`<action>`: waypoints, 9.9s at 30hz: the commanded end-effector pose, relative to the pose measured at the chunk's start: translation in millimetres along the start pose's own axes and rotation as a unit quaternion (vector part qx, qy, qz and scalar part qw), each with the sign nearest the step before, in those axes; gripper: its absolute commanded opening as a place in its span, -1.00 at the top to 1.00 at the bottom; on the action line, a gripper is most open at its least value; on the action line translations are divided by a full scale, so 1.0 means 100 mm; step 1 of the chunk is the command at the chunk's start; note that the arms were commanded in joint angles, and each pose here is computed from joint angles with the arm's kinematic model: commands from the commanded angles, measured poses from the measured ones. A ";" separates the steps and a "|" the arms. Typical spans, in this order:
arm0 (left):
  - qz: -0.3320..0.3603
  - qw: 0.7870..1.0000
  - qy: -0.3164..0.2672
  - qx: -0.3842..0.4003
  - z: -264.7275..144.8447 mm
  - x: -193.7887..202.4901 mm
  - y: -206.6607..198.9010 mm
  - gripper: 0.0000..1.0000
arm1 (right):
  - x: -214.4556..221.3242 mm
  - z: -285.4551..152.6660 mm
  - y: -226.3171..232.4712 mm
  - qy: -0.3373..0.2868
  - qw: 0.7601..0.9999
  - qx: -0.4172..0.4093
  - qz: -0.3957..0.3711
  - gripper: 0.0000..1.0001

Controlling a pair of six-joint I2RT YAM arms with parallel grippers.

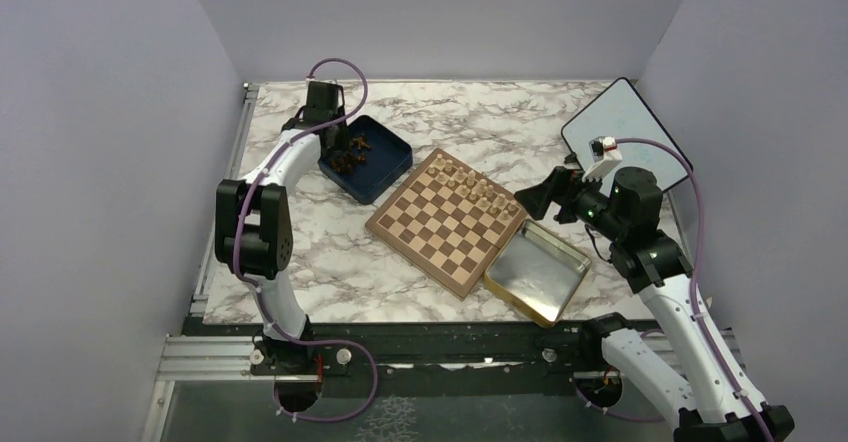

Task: Set up the chess pieces on the board
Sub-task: Pick up the chess piece from the storage box, then place the chess piece on the chessboard, then pick up the chess piece from the storage box.

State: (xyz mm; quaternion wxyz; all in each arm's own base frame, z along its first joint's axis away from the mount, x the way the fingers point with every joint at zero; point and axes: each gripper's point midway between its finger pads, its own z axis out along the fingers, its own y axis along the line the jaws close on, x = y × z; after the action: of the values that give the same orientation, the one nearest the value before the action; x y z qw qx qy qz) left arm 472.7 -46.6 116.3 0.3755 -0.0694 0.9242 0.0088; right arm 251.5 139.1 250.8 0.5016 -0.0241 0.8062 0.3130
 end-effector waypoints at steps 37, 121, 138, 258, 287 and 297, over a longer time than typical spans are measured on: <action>0.011 0.998 0.062 0.014 0.31 0.28 -0.05 0.41 | -0.06 0.00 0.01 -0.014 1.000 -0.003 -0.020 -0.92; 0.143 0.978 0.055 0.144 -1.84 1.85 -1.89 0.76 | 0.40 -0.11 -0.19 0.074 0.996 0.049 0.027 -0.88; 0.130 0.985 0.055 0.102 -1.62 2.02 -1.74 0.75 | 0.40 -0.12 -0.13 0.077 0.996 0.038 0.012 -0.89; 0.010 0.997 -0.032 -0.070 -0.47 -0.14 -0.45 0.15 | 0.55 -0.14 0.10 0.115 0.993 0.001 -0.013 -0.89; 0.033 0.998 0.028 -0.054 0.35 0.01 -0.43 0.37 | 0.54 -0.14 0.06 0.115 0.993 0.012 -0.018 -0.89; 0.034 0.997 0.039 -0.062 0.46 0.10 -0.40 0.38 | 0.51 -0.15 0.05 0.111 0.993 0.016 -0.024 -0.89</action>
State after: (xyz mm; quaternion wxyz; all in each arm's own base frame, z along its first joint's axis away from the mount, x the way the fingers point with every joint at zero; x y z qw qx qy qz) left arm 493.2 -83.8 76.8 0.3259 -0.0612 0.9398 0.0826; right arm 212.4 152.6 203.2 0.4011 -0.0620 0.8658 0.2925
